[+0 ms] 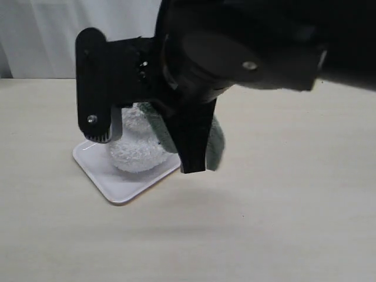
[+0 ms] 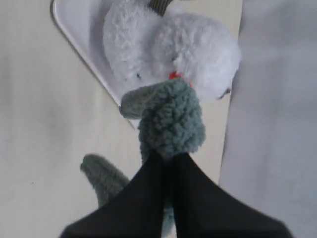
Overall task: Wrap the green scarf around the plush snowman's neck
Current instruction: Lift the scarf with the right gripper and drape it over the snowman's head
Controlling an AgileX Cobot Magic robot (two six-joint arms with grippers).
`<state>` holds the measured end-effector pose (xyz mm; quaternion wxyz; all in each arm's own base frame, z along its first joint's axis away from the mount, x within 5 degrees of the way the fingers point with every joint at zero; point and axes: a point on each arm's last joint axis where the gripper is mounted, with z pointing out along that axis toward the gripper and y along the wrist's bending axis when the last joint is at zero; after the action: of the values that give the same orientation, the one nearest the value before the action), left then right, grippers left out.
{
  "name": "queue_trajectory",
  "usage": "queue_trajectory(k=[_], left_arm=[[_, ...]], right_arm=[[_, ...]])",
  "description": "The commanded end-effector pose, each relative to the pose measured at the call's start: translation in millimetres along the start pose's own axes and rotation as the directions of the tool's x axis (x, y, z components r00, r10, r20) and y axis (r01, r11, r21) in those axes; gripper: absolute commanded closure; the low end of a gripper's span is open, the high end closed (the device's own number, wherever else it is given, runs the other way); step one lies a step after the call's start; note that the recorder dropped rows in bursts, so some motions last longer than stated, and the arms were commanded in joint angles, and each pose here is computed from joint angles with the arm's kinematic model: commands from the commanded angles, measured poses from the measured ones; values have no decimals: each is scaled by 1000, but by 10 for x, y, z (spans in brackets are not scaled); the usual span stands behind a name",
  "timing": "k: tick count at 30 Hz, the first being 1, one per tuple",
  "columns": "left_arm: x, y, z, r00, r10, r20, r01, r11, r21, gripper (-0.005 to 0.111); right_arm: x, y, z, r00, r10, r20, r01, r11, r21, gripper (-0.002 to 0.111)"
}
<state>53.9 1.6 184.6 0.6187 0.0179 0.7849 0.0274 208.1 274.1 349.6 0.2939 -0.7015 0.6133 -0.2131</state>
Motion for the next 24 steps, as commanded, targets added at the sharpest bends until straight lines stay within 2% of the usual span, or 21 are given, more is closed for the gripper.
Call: queue_trajectory(k=[1, 3, 4, 8, 10, 13, 17, 20, 24], left_arm=[[-9, -3, 2, 1000, -1, 15, 1, 1000, 4, 107], [-9, -3, 2, 1000, -1, 15, 1, 1000, 4, 107], [-9, -3, 2, 1000, -1, 15, 1, 1000, 4, 107], [-9, -3, 2, 1000, -1, 15, 1, 1000, 4, 107], [-9, -3, 2, 1000, -1, 15, 1, 1000, 4, 107], [-9, -3, 2, 1000, -1, 15, 1, 1000, 4, 107], [-9, -3, 2, 1000, -1, 15, 1, 1000, 4, 107], [-9, -3, 2, 1000, -1, 15, 1, 1000, 4, 107], [-9, -3, 2, 1000, -1, 15, 1, 1000, 4, 107]], right_arm=[[-150, -13, 205, 979, -206, -10, 206, 976, 75, 104], [-170, -18, 299, 953, -298, -62, 303, 948, 97, 104], [-198, -26, 409, 920, -373, -122, 387, 914, 123, 104], [-273, -107, 665, 857, -472, -207, 511, 829, 227, 104], [-223, -213, 903, 846, -483, -226, 531, 801, 278, 104], [-155, -287, 1126, 860, -470, -200, 510, 803, 308, 104], [-185, -382, 1322, 868, -496, 0, 452, 791, 412, 104], [-144, -383, 1441, 913, -402, 64, 345, 849, 400, 104], [-135, -357, 1503, 934, -349, 75, 297, 876, 381, 104]])
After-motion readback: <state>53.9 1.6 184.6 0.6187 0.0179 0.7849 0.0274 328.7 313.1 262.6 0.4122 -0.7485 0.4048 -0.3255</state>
